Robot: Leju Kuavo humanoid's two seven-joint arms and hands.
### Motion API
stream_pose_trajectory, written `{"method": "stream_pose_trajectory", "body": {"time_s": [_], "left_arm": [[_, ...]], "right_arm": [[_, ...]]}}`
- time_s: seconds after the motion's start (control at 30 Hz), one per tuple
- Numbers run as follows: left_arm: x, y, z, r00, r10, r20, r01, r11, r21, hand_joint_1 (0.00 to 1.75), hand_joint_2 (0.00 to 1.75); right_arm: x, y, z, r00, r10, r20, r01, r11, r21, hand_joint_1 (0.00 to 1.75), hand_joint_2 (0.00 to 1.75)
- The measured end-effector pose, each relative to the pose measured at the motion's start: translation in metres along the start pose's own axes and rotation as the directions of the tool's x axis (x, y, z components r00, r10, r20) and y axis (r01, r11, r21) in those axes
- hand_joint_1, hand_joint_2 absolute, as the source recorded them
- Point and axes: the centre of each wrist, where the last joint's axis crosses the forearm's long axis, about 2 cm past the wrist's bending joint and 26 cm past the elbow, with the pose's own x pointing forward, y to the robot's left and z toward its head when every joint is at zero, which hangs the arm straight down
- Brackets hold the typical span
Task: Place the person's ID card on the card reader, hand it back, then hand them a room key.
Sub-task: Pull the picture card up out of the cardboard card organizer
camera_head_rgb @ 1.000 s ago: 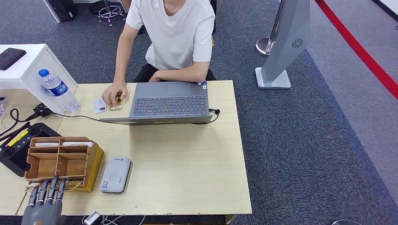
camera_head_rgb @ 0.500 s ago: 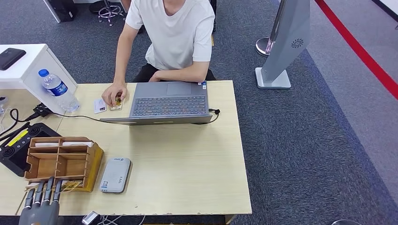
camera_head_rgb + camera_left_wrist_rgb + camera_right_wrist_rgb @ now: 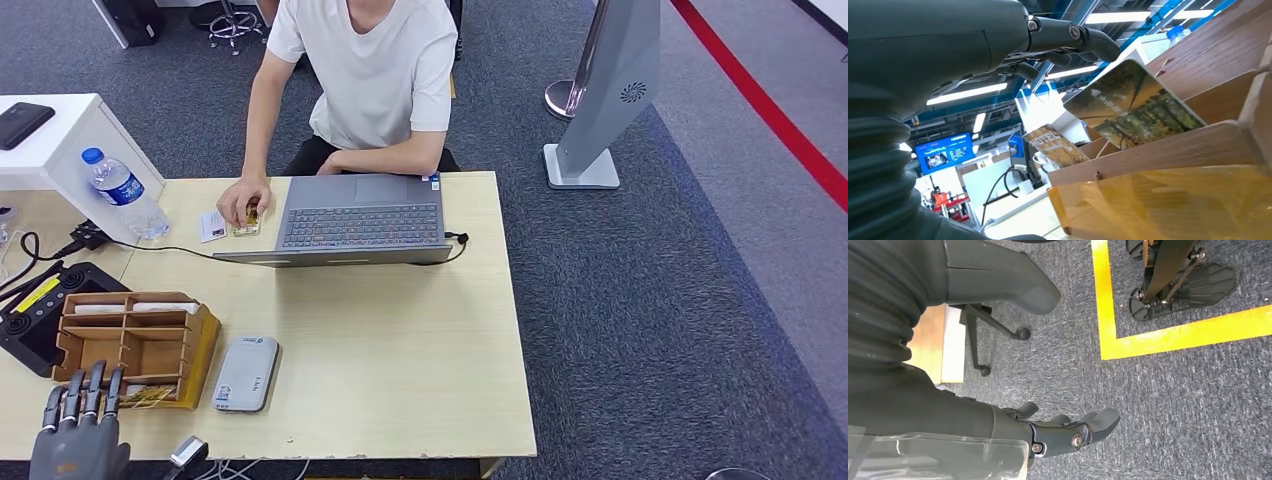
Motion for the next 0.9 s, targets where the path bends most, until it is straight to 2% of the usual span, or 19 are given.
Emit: {"method": "stream_pose_trajectory", "body": {"time_s": [0.9], "left_arm": [[0.017,0.004,-0.014,0.996,0.000,0.091,-0.005,0.998,0.060,0.00,1.75]], "right_arm": [[0.000,0.000,0.000,1.000,0.018,0.000,-0.018,1.000,0.006,0.00,1.75]]}}
